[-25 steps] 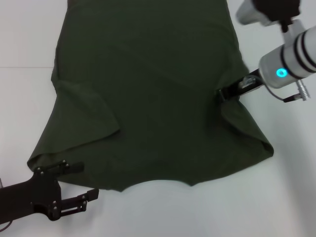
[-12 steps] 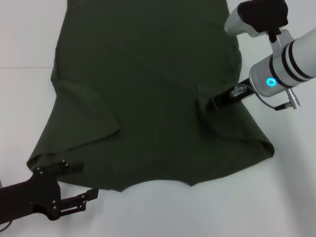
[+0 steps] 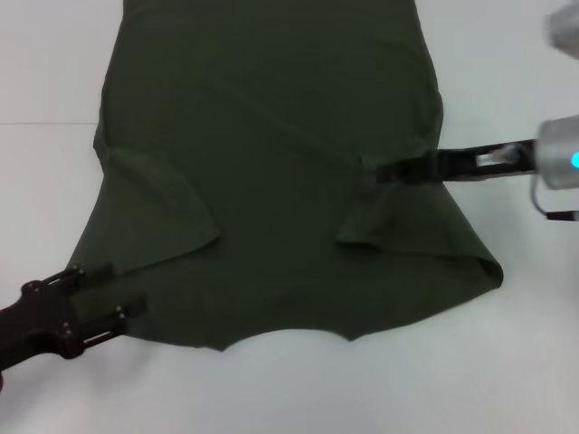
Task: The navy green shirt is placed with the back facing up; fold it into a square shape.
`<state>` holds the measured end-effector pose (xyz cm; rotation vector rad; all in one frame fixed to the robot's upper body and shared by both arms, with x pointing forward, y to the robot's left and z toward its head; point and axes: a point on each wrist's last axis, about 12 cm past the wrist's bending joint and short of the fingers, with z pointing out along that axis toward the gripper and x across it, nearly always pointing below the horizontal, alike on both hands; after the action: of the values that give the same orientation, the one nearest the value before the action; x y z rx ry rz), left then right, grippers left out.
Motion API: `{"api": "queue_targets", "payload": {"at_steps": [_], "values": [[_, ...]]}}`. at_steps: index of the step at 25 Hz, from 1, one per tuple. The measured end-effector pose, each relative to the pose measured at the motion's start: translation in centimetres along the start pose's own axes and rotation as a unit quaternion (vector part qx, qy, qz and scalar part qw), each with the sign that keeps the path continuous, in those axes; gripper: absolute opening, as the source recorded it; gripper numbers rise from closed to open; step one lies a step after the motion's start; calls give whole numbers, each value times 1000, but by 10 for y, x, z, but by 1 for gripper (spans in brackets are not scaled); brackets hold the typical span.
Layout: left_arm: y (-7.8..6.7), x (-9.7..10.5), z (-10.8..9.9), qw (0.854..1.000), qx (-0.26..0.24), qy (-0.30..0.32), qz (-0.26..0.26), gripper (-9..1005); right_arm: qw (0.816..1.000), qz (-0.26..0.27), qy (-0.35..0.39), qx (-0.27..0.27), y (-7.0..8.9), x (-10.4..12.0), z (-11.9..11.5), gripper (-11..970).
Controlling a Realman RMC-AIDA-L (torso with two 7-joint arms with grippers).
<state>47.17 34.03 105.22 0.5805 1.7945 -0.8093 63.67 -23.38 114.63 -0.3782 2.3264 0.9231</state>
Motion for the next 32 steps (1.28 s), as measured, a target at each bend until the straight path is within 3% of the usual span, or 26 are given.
{"api": "queue_targets", "payload": {"at_steps": [4,7,13,16,21,22,27,32], "values": [[1,-3,-2,998,1,-7,-55,783,997,21,-62,-43,-24,29,-31,471],[5,-10,-1,994,8,-5,-112,783,992,5,-98,-77,-36,57,-49,594],[13,-25,2,980,28,5,-195,782,980,-109,-112,-122,-39,112,-62,858],[18,-31,0,974,33,20,-225,783,968,-186,-106,-134,-33,136,-59,891],[26,-35,-5,958,24,57,-281,783,952,-254,-117,-125,-30,166,-56,924],[34,-38,-10,941,0,88,-328,783,948,-268,-119,-123,-30,172,-56,924],[52,-48,-16,906,-64,136,-396,782,927,-334,-130,-113,-29,194,-54,923],[65,-61,-5,895,-104,168,-400,783,915,-366,-126,-111,-28,203,-50,923]]}}
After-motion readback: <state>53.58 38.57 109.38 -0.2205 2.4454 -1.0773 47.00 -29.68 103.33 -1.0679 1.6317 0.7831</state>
